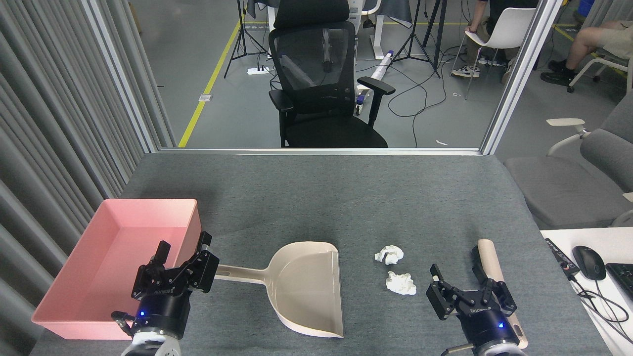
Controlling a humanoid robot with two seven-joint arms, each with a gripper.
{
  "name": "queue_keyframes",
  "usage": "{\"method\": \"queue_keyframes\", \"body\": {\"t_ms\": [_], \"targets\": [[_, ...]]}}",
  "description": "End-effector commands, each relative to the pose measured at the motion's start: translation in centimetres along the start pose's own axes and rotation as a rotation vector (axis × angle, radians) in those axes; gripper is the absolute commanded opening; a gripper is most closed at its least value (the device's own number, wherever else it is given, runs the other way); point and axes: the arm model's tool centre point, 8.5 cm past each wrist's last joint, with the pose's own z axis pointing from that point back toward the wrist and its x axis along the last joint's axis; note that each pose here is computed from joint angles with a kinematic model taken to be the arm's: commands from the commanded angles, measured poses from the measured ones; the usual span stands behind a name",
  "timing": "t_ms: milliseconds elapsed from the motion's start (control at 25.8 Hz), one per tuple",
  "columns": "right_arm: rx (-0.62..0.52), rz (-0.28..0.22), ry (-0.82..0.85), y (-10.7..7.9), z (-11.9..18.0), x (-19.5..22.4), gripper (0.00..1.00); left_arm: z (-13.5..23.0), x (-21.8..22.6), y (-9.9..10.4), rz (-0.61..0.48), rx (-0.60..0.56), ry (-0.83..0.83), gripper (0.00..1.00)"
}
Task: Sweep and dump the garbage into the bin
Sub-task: 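Move the left gripper to the beige dustpan handle and the right gripper to the brush, then grasp the dustpan handle with the left gripper and the brush handle with the right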
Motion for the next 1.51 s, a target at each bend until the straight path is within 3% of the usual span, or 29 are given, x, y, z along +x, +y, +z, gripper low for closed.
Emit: {"method": "queue_keyframes", "body": {"t_ms": [0, 155, 232, 581, 736, 930, 1278, 1472], "targets": [[0.011, 0.032, 0.002, -0.1, 0.4, -1.0, 0.98, -0.6, 0.7, 0.2, 0.077, -0.015, -0.035, 0.99], [0.005, 0.079, 0.04, -0.8, 3.4, -3.1, 0.98, -0.7, 1.3, -0.1, 0.393, -0.078, -0.085, 1.0], [-0.013, 0.09, 0.066, -1.5, 4.3, -4.1, 0.98, -0.9, 1.6, 0.2, 0.491, -0.075, -0.109, 0.99], [0.048, 0.098, 0.195, 0.1, 8.5, -7.9, 0.98, -0.9, 1.7, 0.3, 0.64, -0.044, -0.131, 1.0], [0.065, 0.109, 0.229, 0.5, 9.9, -9.1, 0.98, -0.7, 1.8, 0.5, 0.786, -0.023, -0.15, 0.99], [0.076, 0.147, 0.231, 0.6, 10.0, -9.2, 0.98, 0.7, 1.0, -0.6, 0.799, -0.049, -0.126, 0.99], [0.105, 0.126, 0.244, 2.2, 10.3, -9.5, 0.98, 1.7, 0.1, -5.0, 0.819, -0.168, -0.054, 1.0], [0.108, 0.118, 0.243, 3.2, 10.0, -9.6, 0.98, 2.0, -0.1, -5.4, 0.816, -0.166, -0.069, 0.99]]}}
